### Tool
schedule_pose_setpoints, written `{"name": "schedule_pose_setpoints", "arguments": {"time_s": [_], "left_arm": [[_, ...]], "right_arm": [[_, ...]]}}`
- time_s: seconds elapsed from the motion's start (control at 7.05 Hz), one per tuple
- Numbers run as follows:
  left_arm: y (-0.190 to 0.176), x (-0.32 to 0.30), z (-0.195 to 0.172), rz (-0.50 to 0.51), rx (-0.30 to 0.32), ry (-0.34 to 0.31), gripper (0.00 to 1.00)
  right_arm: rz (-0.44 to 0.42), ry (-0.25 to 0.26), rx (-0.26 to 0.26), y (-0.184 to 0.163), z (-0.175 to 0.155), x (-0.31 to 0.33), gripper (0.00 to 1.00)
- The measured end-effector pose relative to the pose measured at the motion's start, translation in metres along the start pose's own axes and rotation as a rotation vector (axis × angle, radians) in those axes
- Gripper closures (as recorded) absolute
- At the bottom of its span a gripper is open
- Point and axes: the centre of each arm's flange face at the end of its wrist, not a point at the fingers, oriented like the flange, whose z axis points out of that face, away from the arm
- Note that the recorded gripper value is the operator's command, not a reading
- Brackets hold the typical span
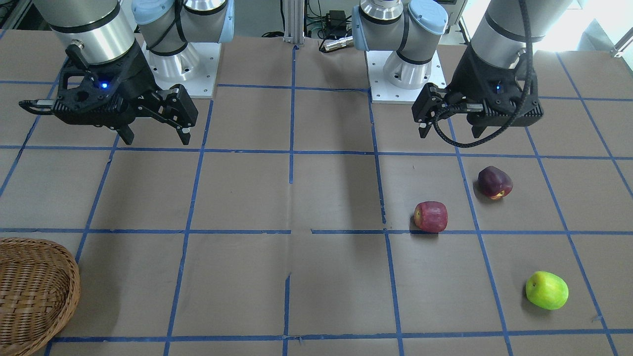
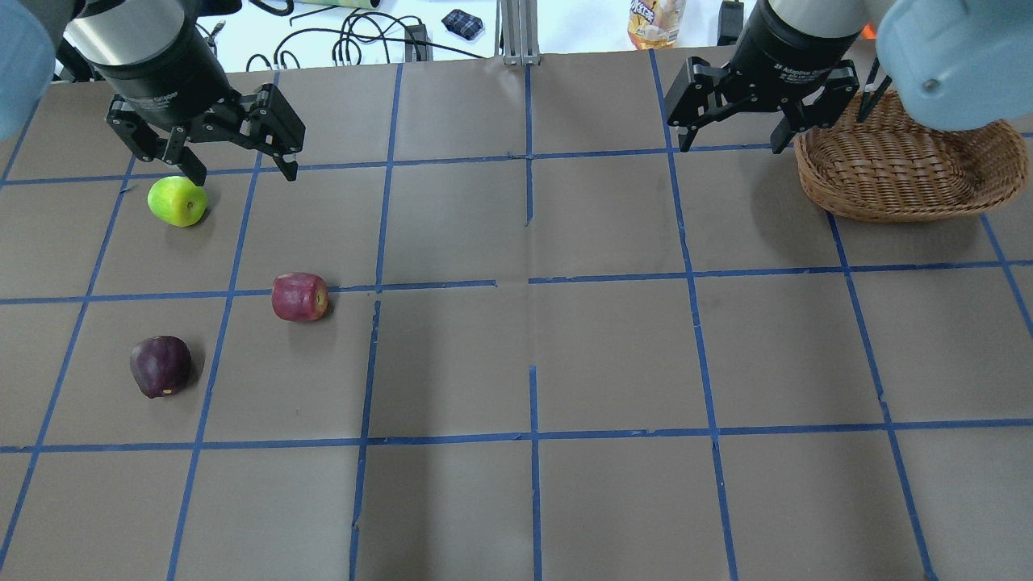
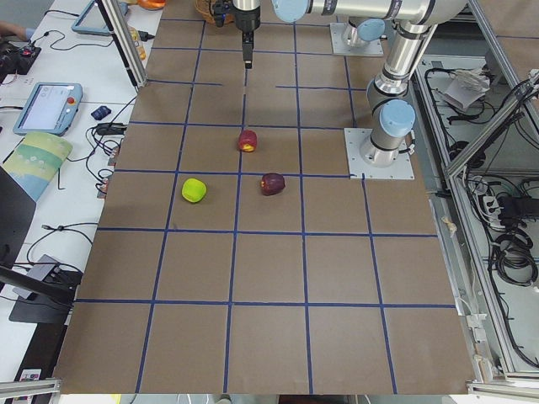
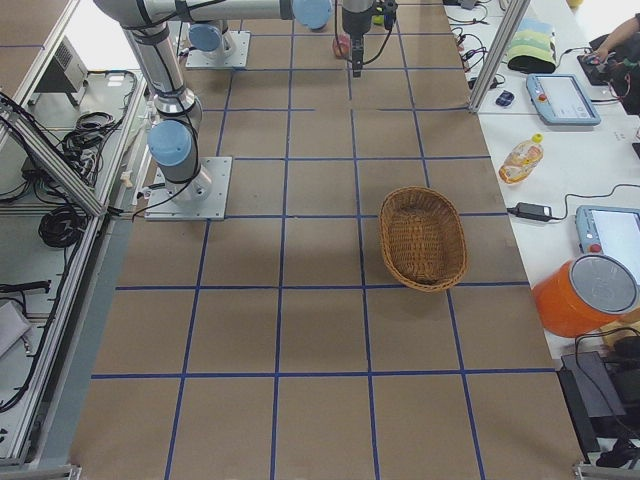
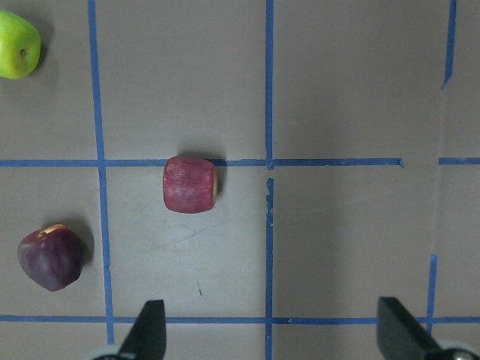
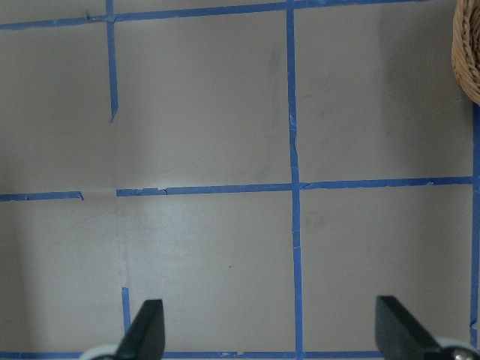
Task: Put all apples into basket
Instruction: 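Move the left gripper down toward the small red apple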
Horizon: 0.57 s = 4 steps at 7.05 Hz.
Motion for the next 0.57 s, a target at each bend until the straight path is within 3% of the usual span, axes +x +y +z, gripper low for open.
{"name": "schedule_pose_setpoints", "arguments": {"time_s": [0.28, 0.57], "left_arm": [[-0.013, -0.020, 0.041, -0.001, -0.043, -0.002, 0.00], [-0.027, -0.045, 0.118, 0.033, -0.027, 0.003, 0.00]], "right_arm": [[0.000, 0.000, -0.002, 0.000, 0.001, 0.000, 0.00], [0.000, 0.000, -0.004, 0.000, 0.002, 0.000, 0.00]]}}
